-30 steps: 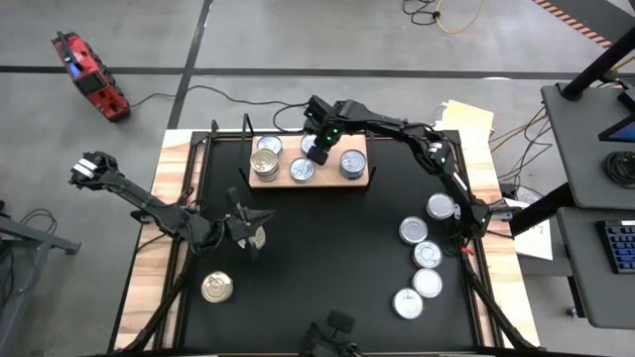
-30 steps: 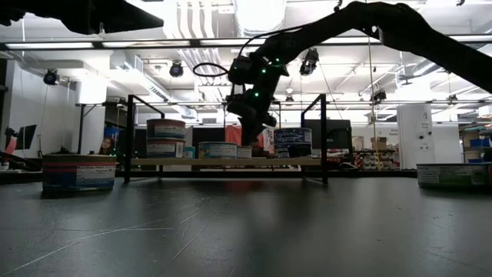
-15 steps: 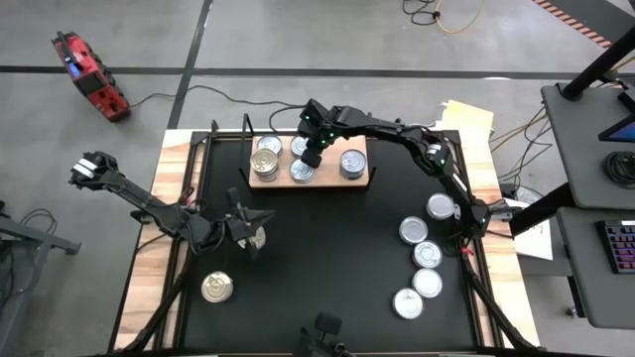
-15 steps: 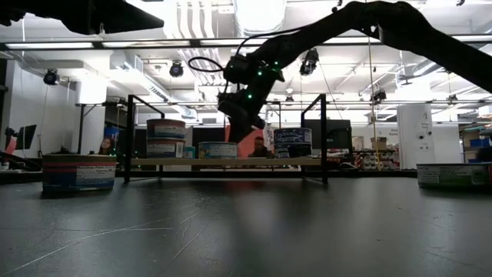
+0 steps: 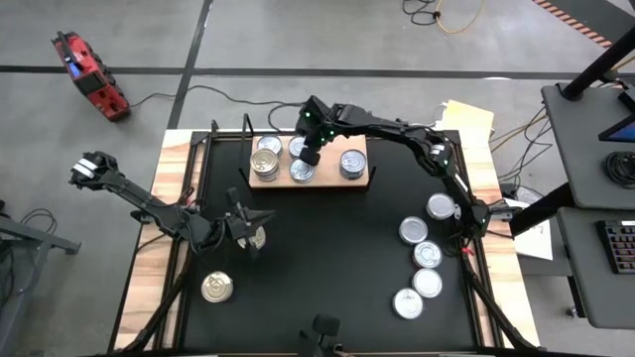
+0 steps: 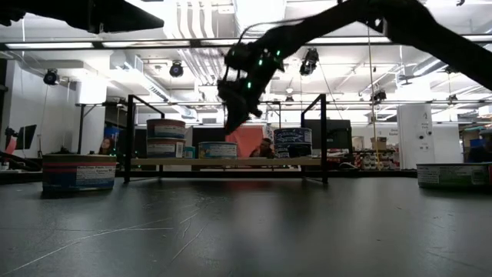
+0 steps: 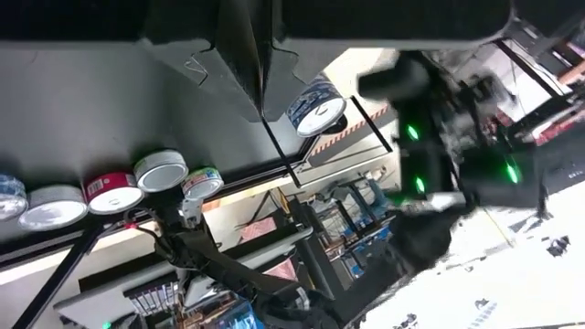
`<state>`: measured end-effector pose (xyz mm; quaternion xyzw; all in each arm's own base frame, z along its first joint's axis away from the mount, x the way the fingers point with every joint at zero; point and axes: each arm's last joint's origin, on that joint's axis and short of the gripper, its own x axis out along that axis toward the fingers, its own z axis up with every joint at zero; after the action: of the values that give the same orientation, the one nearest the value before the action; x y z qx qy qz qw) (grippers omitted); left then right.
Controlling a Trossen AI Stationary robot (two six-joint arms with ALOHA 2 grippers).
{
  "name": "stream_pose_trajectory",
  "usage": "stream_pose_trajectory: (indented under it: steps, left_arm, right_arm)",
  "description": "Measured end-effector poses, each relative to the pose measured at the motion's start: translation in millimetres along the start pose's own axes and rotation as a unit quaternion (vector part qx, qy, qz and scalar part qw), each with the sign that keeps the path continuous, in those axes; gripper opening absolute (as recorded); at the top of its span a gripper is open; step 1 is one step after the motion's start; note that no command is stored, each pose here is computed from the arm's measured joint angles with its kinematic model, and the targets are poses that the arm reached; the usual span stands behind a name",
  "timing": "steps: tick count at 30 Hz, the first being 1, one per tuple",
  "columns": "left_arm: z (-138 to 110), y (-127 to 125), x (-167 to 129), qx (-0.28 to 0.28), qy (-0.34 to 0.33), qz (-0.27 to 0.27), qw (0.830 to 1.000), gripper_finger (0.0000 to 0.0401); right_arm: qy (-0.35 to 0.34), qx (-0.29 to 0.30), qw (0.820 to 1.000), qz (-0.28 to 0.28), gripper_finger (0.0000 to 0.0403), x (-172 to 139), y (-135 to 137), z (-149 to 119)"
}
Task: Stack canned seafood by type on shelf
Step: Put the green tuna can on the shelf
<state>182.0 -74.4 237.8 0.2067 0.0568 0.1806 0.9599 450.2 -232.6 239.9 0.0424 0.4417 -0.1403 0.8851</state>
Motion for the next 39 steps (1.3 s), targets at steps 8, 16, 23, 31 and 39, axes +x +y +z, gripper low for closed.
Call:
stream_pose_trajectory:
  steps: [8,16,23,31,39]
  left_arm:
    - [0.0,0.0,0.0,-0.077,0.0,0.0,0.997,0.0]
    - [-3.0,-1.5,-0.1,-0.165,0.011,-0.007,0.986,0.0]
    - [-3.4,-2.5,-0.1,-0.171,0.011,-0.02,0.985,0.0]
    - [-3.2,-5.0,-0.3,-0.219,0.009,-0.062,0.974,0.0]
    - [-12.9,-9.6,-1.4,-0.271,0.056,-0.087,0.957,0.0]
  right_arm:
    - [-0.037,-0.05,0.998,0.027,0.0009,-51.1,19.3,12.4]
    - [-0.118,-0.086,0.985,0.092,0.0009,-95.2,65.8,-21.4]
    - [-0.198,-0.09,0.972,0.082,0.0009,-126.0,114.9,-83.5]
    - [-0.253,-0.093,0.959,0.09,0.0009,-144.3,156.0,-138.6]
    - [-0.255,-0.059,0.962,0.075,0.0009,-144.2,187.9,-165.1]
